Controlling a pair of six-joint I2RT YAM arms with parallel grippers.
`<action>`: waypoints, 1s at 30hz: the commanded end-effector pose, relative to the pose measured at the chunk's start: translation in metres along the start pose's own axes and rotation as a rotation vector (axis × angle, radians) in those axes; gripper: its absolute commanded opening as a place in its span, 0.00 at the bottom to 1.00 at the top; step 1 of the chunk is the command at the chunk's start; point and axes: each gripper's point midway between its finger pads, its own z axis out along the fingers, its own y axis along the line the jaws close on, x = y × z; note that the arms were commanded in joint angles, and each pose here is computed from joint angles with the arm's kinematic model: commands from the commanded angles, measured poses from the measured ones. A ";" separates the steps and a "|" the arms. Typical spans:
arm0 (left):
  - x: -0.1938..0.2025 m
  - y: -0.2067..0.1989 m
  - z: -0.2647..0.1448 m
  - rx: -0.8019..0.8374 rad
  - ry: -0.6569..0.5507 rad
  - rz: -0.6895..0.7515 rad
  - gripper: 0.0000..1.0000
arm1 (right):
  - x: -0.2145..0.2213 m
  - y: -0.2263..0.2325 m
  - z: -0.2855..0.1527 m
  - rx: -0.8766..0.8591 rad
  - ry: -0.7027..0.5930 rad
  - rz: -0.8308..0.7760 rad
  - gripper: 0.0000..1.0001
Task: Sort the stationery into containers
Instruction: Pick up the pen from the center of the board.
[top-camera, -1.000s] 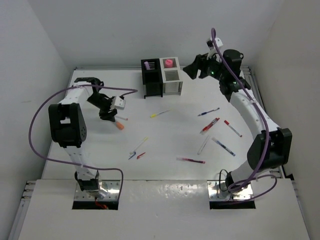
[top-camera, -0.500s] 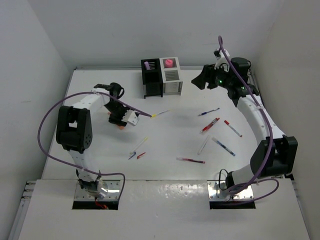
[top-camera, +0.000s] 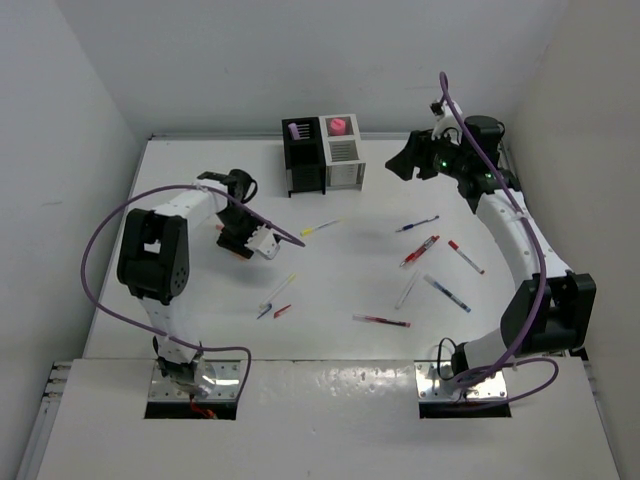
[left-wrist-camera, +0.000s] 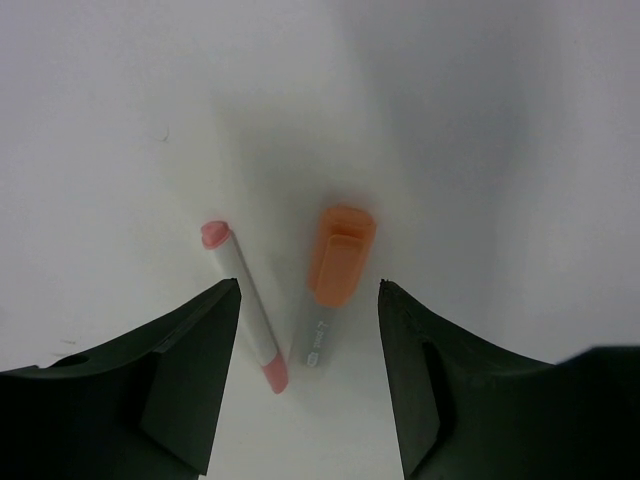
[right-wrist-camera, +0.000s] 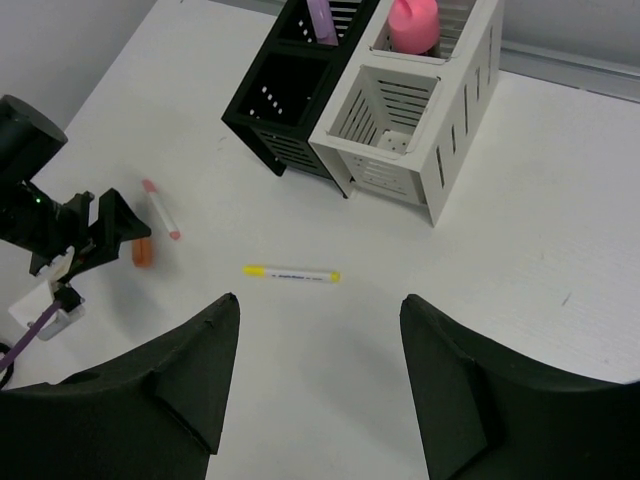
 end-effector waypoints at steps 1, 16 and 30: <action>-0.007 -0.013 0.010 0.059 -0.010 0.032 0.64 | -0.012 0.004 -0.006 -0.012 -0.038 -0.031 0.65; 0.000 -0.020 0.040 0.073 0.081 0.011 0.60 | -0.001 0.000 -0.005 -0.009 -0.011 -0.028 0.65; -0.007 -0.026 0.038 0.096 0.047 0.022 0.25 | -0.003 -0.001 -0.009 -0.003 -0.013 -0.038 0.65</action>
